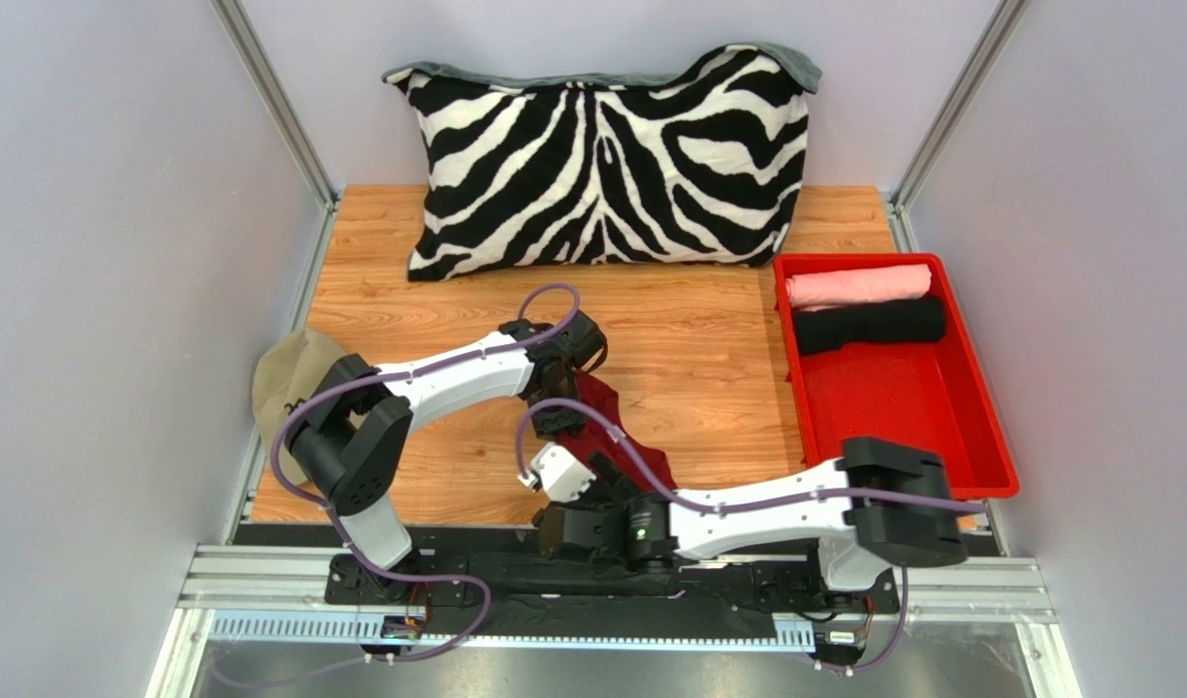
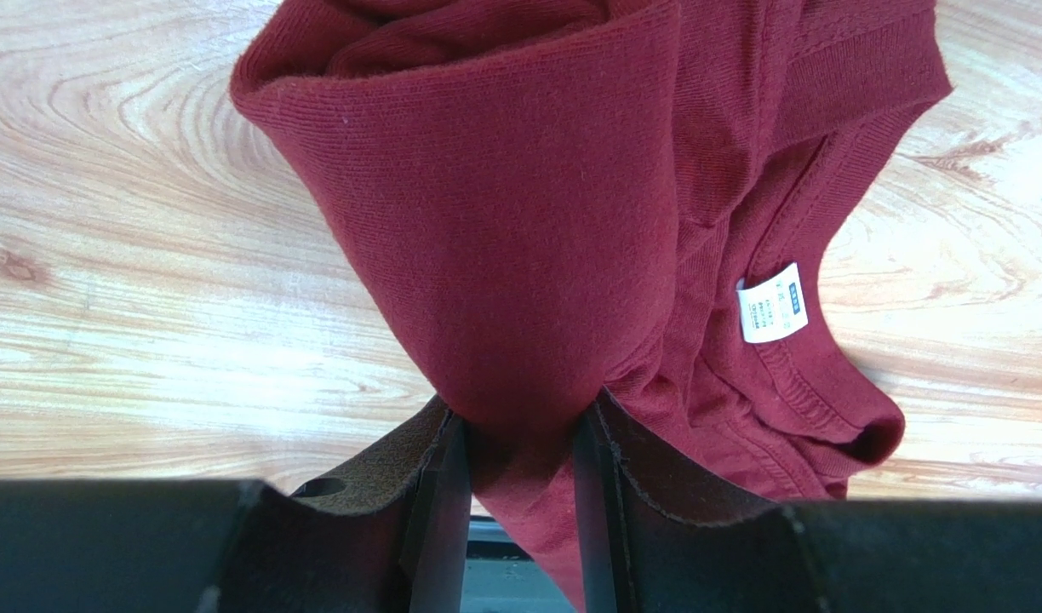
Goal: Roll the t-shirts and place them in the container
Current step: Roll the T-shirt to the center of the board.
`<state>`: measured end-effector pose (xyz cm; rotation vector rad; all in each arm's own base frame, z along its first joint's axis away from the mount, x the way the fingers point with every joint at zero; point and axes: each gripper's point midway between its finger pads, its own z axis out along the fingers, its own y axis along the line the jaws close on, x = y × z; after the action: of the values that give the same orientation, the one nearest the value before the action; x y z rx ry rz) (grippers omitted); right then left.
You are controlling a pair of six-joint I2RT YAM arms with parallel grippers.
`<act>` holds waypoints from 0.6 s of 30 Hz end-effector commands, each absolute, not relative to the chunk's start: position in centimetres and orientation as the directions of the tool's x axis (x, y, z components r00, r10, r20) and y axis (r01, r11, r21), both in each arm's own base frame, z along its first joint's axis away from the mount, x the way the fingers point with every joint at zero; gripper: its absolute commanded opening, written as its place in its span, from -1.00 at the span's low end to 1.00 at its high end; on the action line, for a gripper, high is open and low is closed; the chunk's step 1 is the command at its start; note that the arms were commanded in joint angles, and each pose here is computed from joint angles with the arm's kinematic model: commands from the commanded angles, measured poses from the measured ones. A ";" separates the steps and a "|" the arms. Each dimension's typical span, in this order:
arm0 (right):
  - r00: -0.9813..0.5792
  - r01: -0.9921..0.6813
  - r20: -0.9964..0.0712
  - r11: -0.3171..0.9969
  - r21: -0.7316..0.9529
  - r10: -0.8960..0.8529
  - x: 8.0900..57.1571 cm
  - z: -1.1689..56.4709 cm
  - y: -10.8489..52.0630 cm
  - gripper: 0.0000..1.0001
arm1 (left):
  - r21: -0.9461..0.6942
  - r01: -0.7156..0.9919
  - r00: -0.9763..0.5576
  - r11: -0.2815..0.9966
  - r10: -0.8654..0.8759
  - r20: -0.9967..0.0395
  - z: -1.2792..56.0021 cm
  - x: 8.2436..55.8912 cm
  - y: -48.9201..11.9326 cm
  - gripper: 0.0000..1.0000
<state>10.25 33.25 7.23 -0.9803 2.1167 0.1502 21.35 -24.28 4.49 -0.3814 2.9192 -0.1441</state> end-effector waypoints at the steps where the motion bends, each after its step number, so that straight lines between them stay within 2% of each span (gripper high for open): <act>1: -0.338 -0.588 -0.661 0.698 -0.408 -0.671 12.3 7.1 32.5 0.59 | -0.036 -0.216 -0.968 0.976 -0.219 -0.122 3.9 19.6 -22.8 -0.22; 2: -0.338 -0.575 -0.634 0.686 -0.446 -0.695 12.4 6.0 32.3 0.59 | -0.035 -0.217 -0.968 0.976 -0.219 -0.123 3.9 19.6 -22.8 -0.22; 6: -0.362 -0.543 -0.595 0.682 -0.491 -0.717 12.7 4.6 30.9 0.34 | -0.054 -0.205 -0.970 0.977 -0.210 -0.125 3.8 19.7 -22.9 -0.19; 9: -0.398 -0.524 -0.605 0.712 -0.467 -0.689 13.0 4.4 30.2 0.20 | -0.089 -0.199 -0.969 0.976 -0.209 -0.131 3.9 19.9 -23.0 -0.18; 11: -0.429 -0.525 -0.614 0.737 -0.427 -0.662 13.6 4.4 29.8 0.18 | -0.121 -0.200 -0.968 0.972 -0.215 -0.132 4.2 20.1 -23.1 -0.12; 12: -0.452 -0.555 -0.647 0.761 -0.335 -0.614 13.2 5.0 30.8 0.14 | -0.140 -0.202 -0.966 0.969 -0.220 -0.133 4.1 20.3 -23.1 -0.09; 14: -0.492 -0.579 -0.646 0.773 -0.259 -0.584 13.6 4.5 30.0 0.10 | -0.183 -0.201 -0.964 0.962 -0.227 -0.138 4.6 20.8 -23.1 0.03; 17: -0.591 -0.620 -0.653 0.784 -0.006 -0.473 13.4 4.6 30.4 0.06 | -0.296 -0.180 -0.955 0.938 -0.239 -0.176 5.8 22.1 -23.6 0.21; 18: -0.629 -0.655 -0.641 0.744 0.133 -0.440 12.4 4.9 31.7 0.05 | -0.342 -0.164 -0.948 0.925 -0.244 -0.204 6.2 22.8 -23.9 0.25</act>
<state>13.22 29.41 3.82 -0.8793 2.2451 0.0326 21.57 -23.92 4.54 -0.3670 2.9239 -0.3101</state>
